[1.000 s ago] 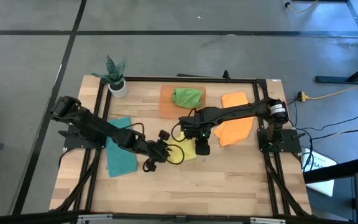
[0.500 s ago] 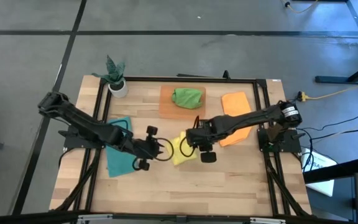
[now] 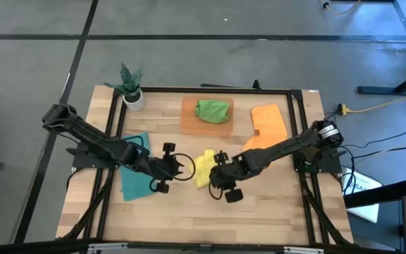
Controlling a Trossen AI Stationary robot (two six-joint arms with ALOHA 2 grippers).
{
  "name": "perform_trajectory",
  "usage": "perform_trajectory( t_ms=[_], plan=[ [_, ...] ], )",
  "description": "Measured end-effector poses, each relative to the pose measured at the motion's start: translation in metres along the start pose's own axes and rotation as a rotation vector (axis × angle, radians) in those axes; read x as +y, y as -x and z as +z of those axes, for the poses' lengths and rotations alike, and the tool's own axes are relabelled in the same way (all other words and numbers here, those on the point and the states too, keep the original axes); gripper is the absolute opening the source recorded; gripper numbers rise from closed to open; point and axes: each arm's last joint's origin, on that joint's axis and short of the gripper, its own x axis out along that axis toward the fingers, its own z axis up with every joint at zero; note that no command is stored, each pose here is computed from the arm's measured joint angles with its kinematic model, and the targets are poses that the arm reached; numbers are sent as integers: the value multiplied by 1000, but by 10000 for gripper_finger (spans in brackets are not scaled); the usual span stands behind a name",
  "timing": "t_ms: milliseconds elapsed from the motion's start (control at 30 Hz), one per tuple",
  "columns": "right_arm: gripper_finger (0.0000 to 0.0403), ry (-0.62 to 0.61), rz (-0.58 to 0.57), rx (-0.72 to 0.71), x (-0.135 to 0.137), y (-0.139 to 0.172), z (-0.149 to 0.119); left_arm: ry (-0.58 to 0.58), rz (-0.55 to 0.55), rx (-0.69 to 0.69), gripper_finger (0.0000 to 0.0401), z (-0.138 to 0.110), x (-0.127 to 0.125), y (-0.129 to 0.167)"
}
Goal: Roll microfiber towels into tight, uniform cylinder then place into a basket
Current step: Put the rolled yellow microfiber cloth into the orange bin
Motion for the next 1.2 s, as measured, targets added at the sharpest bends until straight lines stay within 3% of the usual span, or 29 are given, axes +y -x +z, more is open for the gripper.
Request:
perform_trajectory(
  t_ms=[233,400,633,767,1000,1200],
  plan=[
    [111,17,11,-101,11,-30,-16,21,35,71,98,-5,9,-25],
    [111,92,9,-182,17,-44,-26,-8,-28,139,98,-13,15,-59],
    [111,100,-174,-228,10,-56,-38,-37,5,202,98,-29,27,-108],
    [111,82,-212,-226,3,-62,-44,-29,-84,193,98,-35,29,-127],
    [111,74,-217,-241,-6,-80,-58,-34,-109,217,98,-43,28,-139],
    [111,77,-122,-248,-7,-95,-62,-33,-117,209,98,-42,28,-139]
  ],
)
